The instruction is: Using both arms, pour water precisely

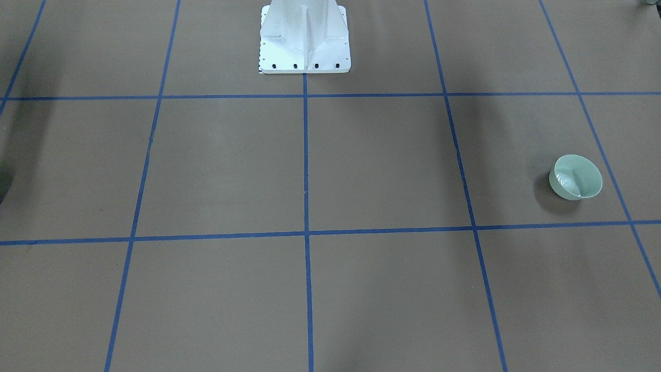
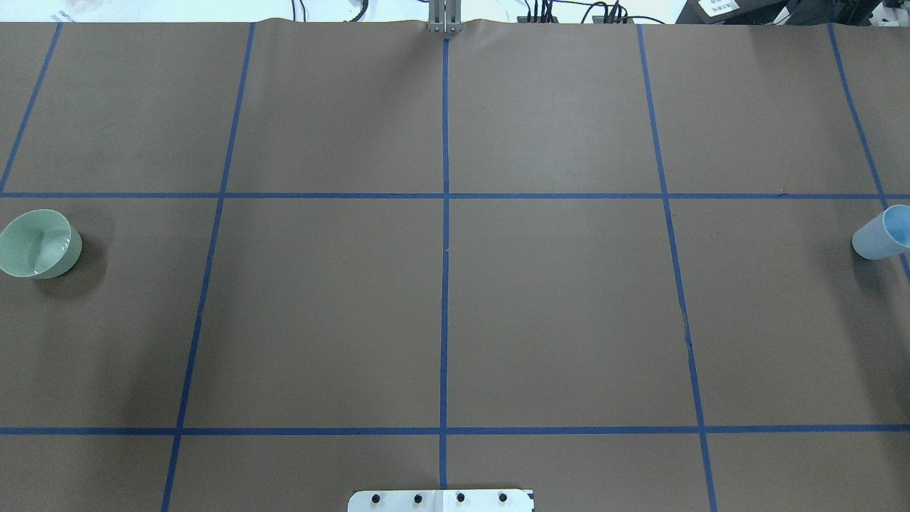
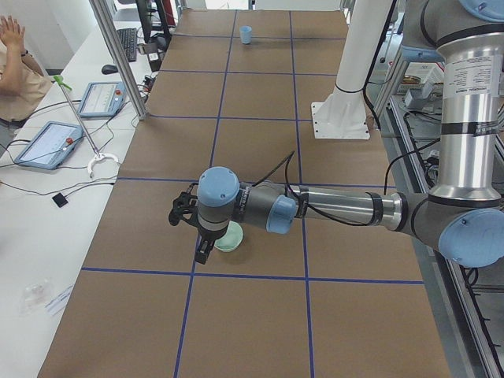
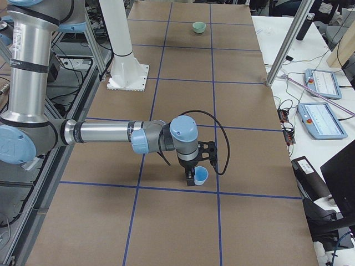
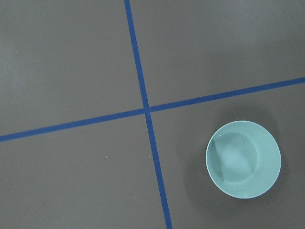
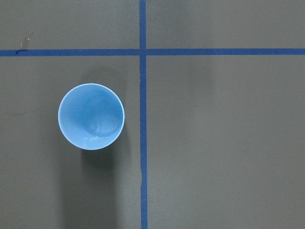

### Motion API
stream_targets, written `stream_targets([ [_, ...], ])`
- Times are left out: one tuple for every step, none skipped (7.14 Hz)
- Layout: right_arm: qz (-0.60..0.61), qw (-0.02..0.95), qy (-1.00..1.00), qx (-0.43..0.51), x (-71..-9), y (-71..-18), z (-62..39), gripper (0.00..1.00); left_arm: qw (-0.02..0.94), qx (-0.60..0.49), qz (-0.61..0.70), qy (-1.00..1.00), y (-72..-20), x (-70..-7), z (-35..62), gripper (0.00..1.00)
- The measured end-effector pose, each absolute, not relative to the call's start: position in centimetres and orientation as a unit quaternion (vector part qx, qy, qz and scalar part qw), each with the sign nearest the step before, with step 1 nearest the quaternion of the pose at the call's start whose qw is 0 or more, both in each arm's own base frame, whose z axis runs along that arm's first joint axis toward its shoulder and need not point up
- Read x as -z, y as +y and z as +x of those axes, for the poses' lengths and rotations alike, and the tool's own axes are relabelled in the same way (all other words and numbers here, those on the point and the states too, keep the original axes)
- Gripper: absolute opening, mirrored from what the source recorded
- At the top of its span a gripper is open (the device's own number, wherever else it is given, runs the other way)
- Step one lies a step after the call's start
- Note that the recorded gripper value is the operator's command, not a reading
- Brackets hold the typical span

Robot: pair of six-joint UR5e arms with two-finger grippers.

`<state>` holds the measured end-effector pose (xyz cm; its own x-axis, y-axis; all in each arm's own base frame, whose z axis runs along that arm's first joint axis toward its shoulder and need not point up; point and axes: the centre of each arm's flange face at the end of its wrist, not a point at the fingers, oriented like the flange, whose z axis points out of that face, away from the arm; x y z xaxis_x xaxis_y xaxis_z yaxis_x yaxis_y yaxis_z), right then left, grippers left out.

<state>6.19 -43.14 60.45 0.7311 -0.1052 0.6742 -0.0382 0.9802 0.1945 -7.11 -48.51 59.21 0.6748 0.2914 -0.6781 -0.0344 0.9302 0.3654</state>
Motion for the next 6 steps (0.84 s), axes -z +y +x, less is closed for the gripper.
stream_targets([
  [0.108,0.923,-0.370,0.024,-60.3,-43.2,6.1,1.00,0.897,-0.093,0.181,0.392,-49.0,-59.4,-7.0,1.00],
  [0.118,0.918,-0.377,0.032,-60.0,-43.3,6.0,1.00,0.893,-0.092,0.198,0.393,-49.2,-59.9,-6.7,1.00],
  [0.127,0.915,-0.382,0.039,-59.7,-43.3,5.9,1.00,0.887,-0.103,0.214,0.395,-49.5,-60.3,-5.4,1.00],
  [0.129,0.914,-0.383,0.041,-59.7,-43.3,5.9,1.00,0.885,-0.111,0.206,0.402,-49.9,-61.3,-3.0,1.00],
  [0.129,0.914,-0.383,0.041,-59.8,-43.3,5.9,1.00,0.887,-0.101,0.182,0.413,-50.0,-62.7,-0.4,1.00],
  [0.128,0.914,-0.384,0.040,-59.9,-43.3,5.9,1.00,0.887,-0.084,0.164,0.423,-49.8,-64.3,1.8,1.00],
])
